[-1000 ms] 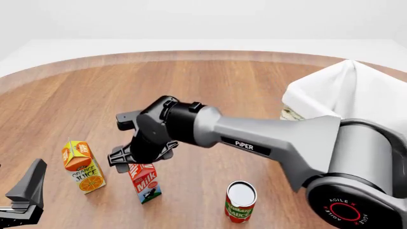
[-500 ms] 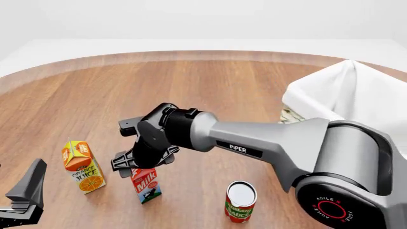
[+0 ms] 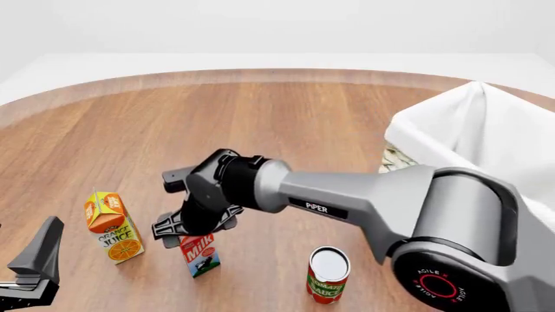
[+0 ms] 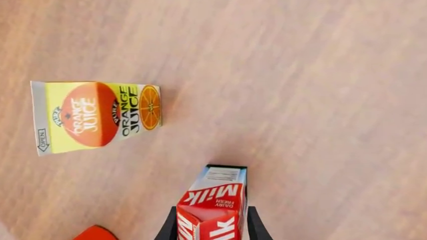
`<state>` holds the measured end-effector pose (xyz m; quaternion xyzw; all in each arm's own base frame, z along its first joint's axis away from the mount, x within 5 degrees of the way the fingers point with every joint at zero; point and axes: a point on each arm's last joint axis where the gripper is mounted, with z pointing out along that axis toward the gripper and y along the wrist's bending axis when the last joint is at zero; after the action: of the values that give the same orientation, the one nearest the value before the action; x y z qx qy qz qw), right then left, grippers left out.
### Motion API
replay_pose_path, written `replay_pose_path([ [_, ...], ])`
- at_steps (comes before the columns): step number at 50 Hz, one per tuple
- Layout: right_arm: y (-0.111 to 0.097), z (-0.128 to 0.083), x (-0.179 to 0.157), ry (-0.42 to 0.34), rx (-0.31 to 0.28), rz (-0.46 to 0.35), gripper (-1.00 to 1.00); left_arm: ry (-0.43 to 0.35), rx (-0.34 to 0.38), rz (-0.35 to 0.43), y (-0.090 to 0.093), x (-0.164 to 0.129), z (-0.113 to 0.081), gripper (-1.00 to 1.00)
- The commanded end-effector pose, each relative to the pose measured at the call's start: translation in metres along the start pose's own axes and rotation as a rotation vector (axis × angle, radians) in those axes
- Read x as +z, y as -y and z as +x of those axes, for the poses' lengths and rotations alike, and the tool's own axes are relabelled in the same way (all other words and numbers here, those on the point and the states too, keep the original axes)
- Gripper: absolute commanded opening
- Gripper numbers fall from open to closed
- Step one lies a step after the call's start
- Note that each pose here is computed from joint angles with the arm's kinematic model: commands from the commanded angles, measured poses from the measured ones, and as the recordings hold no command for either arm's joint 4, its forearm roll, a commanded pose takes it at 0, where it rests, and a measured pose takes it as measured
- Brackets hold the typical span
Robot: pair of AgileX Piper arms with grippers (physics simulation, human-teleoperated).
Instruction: Pick the milk and place it in the basket.
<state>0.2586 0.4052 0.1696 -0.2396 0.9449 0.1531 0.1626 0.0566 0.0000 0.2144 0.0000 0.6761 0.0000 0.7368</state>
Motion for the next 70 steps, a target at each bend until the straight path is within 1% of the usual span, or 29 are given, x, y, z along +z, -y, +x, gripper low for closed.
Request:
replay_pose_path([
  [1, 0.000, 0.003, 0.010, -0.011, 0.004, 0.005, 1.00, 0.000, 0.000, 0.000, 0.000, 0.000, 0.000, 1.00],
  [8, -0.003, 0.006, 0.014, -0.013, 0.003, 0.002, 1.00, 0.000, 0.000, 0.000, 0.000, 0.000, 0.000, 1.00],
  [9, -0.003, 0.006, 0.014, -0.011, 0.005, 0.001, -1.00, 0.000, 0.000, 0.000, 0.000, 0.000, 0.000, 1.00],
  [11, -0.001, 0.007, 0.016, -0.017, 0.008, 0.006, -1.00, 0.000, 0.000, 0.000, 0.000, 0.000, 0.000, 1.00],
  [14, -0.004, 0.008, 0.012, -0.006, 0.003, -0.004, -1.00, 0.000, 0.000, 0.000, 0.000, 0.000, 0.000, 1.00],
  [21, -0.002, 0.007, 0.006, -0.003, 0.000, -0.003, -1.00, 0.000, 0.000, 0.000, 0.000, 0.000, 0.000, 1.00],
  [26, 0.003, 0.004, 0.001, 0.000, 0.000, 0.001, -1.00, 0.000, 0.000, 0.000, 0.000, 0.000, 0.000, 1.00],
  [31, 0.007, -0.002, -0.019, 0.020, -0.012, -0.003, -1.00, 0.000, 0.000, 0.000, 0.000, 0.000, 0.000, 1.00],
  [33, 0.011, -0.010, -0.031, 0.041, -0.023, -0.005, -1.00, 0.000, 0.000, 0.000, 0.000, 0.000, 0.000, 1.00],
  [35, 0.010, -0.012, -0.037, 0.048, -0.024, -0.008, -1.00, 0.000, 0.000, 0.000, 0.000, 0.000, 0.000, 1.00],
  [41, 0.013, -0.017, -0.047, 0.062, -0.037, -0.009, -1.00, 0.000, 0.000, 0.000, 0.000, 0.000, 0.000, 1.00],
  [42, 0.017, -0.020, -0.049, 0.062, -0.040, -0.003, -1.00, 0.000, 0.000, 0.000, 0.000, 0.000, 0.000, 1.00],
  [47, 0.021, -0.031, -0.065, 0.097, -0.056, -0.008, -1.00, 0.000, 0.000, 0.000, 0.000, 0.000, 0.000, 1.00],
  [49, 0.021, -0.031, -0.067, 0.099, -0.056, -0.009, -1.00, 0.000, 0.000, 0.000, 0.000, 0.000, 0.000, 1.00],
  [55, 0.032, -0.043, -0.087, 0.134, -0.064, -0.003, -1.00, 0.000, 0.000, 0.000, 0.000, 0.000, 0.000, 1.00],
  [56, 0.037, -0.047, -0.092, 0.146, -0.062, 0.000, -1.00, 0.000, 0.000, 0.000, 0.000, 0.000, 0.000, 1.00],
  [58, 0.037, -0.048, -0.095, 0.149, -0.062, -0.001, -1.00, 0.000, 0.000, 0.000, 0.000, 0.000, 0.000, 1.00],
  [59, 0.043, -0.053, -0.103, 0.171, -0.069, 0.002, -1.00, 0.000, 0.000, 0.000, 0.000, 0.000, 0.000, 1.00],
  [61, 0.041, -0.053, -0.104, 0.170, -0.067, -0.002, -1.00, 0.000, 0.000, 0.000, 0.000, 0.000, 0.000, 1.00],
  [63, 0.043, -0.058, -0.115, 0.200, -0.078, -0.005, -1.00, 0.000, 0.000, 0.000, 0.000, 0.000, 0.000, 1.00],
  [66, 0.048, -0.065, -0.128, 0.224, -0.085, -0.001, -1.00, 0.000, 0.000, 0.000, 0.000, 0.000, 0.000, 1.00],
  [67, 0.053, -0.069, -0.136, 0.245, -0.089, 0.001, -1.00, 0.000, 0.000, 0.000, 0.000, 0.000, 0.000, 1.00],
  [68, 0.051, -0.069, -0.138, 0.249, -0.089, -0.003, -1.00, 0.000, 0.000, 0.000, 0.000, 0.000, 0.000, 1.00],
  [70, 0.057, -0.075, -0.153, 0.287, -0.086, -0.002, -1.00, 0.000, 0.000, 0.000, 0.000, 0.000, 0.000, 1.00],
])
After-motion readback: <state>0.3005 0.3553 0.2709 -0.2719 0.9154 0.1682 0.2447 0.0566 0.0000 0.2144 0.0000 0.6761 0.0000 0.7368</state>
